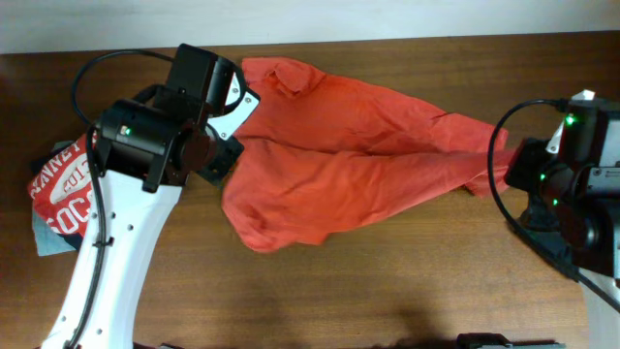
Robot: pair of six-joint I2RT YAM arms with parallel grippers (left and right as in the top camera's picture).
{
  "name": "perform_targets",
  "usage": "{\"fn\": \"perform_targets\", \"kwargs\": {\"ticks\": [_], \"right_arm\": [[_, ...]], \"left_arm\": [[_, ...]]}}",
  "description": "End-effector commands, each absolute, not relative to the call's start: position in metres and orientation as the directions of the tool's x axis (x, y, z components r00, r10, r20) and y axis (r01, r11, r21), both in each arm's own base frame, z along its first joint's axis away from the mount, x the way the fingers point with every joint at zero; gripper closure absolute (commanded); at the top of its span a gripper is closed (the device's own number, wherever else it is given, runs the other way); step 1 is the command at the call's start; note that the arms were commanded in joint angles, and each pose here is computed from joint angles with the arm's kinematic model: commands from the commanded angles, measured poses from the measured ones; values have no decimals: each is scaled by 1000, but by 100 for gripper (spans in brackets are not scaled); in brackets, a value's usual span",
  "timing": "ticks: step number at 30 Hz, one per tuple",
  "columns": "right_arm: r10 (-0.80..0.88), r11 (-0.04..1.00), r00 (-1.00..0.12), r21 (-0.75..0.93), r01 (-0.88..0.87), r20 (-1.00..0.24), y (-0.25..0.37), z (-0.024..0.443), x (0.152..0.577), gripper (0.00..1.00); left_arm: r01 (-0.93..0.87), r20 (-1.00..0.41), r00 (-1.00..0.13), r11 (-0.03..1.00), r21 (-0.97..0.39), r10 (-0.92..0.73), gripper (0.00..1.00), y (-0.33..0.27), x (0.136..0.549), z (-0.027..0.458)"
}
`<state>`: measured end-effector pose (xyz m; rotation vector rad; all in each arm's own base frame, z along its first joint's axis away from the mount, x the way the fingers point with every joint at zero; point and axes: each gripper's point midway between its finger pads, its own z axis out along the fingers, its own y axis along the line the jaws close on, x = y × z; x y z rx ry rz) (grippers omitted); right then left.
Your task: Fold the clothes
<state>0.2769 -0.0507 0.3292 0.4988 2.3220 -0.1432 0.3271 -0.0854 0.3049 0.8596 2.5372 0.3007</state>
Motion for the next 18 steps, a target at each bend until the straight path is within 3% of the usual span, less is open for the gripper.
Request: {"fn": "perform_targets", "kwargs": {"ticks": [1, 3, 6, 13, 18], "right_arm": [[324, 903, -645, 22, 430, -693, -59, 329, 275, 96], [325, 903, -660, 14, 430, -677, -59, 325, 273, 96], [326, 903, -681, 2, 431, -655, -59, 319, 273, 96], [327, 903, -711, -16, 430, -623, -59, 308, 278, 96], [328, 903, -717, -20, 430, -615, -59, 305, 280, 96]], "left_arm": [[550, -348, -707, 788, 277, 615, 79, -97, 326, 298], [568, -362, -701, 788, 236, 614, 73, -105, 326, 296], [587, -353, -711, 790, 175, 607, 73, -114, 323, 286], [513, -174, -844, 858, 14, 508, 73, -123, 309, 203], [285, -60, -958, 956, -69, 281, 72, -124, 290, 142]]}}
